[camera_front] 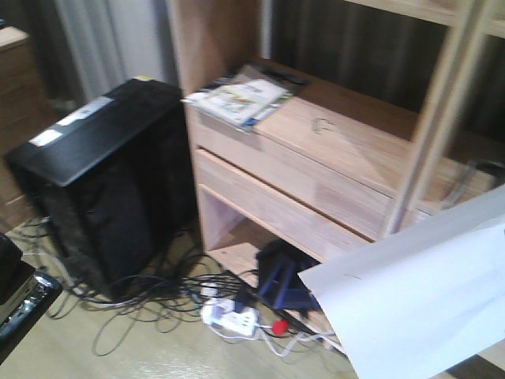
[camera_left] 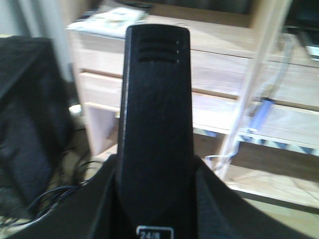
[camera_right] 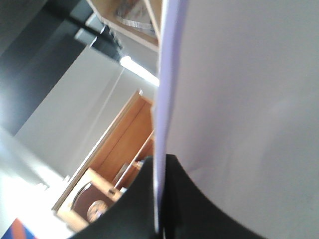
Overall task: Grab stapler and paper to desk for stapling
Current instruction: 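Hold stapler and paper while the base drives toward the wooden desk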
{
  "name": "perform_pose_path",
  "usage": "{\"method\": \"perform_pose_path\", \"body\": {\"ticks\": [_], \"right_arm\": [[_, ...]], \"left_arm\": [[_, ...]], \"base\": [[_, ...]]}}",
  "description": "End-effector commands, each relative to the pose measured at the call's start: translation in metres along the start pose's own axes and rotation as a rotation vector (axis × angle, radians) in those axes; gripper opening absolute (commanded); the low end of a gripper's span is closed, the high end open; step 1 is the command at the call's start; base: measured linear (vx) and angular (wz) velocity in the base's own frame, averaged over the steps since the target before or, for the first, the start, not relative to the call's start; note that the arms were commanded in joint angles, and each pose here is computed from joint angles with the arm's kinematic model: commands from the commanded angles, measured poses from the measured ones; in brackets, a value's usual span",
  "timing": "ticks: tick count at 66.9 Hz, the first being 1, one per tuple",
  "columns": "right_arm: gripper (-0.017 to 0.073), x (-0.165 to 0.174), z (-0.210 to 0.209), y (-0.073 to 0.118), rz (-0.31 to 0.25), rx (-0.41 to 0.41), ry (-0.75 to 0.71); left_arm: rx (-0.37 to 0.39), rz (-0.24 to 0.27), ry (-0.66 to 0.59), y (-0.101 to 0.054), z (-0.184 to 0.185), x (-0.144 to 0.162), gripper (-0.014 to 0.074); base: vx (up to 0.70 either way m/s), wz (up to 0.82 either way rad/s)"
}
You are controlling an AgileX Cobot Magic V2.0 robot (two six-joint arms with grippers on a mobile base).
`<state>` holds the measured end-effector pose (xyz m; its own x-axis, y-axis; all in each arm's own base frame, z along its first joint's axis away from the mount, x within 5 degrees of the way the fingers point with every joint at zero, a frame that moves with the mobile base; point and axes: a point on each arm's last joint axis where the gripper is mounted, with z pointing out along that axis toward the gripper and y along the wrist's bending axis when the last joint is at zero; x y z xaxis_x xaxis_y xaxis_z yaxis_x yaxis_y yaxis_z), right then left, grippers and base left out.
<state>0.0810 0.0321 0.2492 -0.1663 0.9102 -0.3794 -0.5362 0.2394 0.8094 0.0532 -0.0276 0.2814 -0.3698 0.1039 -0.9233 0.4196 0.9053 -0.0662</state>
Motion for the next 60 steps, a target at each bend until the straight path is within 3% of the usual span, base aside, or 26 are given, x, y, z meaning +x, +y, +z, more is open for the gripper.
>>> {"method": "perform_pose_path", "body": {"ticks": [1,60], "right_arm": [[-0.0005,-0.0048,0.005,0.0124,-0.019,-0.088,-0.026],[-0.0005,-0.0048,0.005,0.0124,-0.019,-0.088,-0.026]], "left_arm": [[0.009,-0.005,-0.141,-0.0012,-0.0046,-0.0192,-0.0007],[0.009,-0.005,-0.141,-0.0012,-0.0046,-0.0192,-0.0007]], "base": [[0.12,0.5],[0.11,0.58]]}}
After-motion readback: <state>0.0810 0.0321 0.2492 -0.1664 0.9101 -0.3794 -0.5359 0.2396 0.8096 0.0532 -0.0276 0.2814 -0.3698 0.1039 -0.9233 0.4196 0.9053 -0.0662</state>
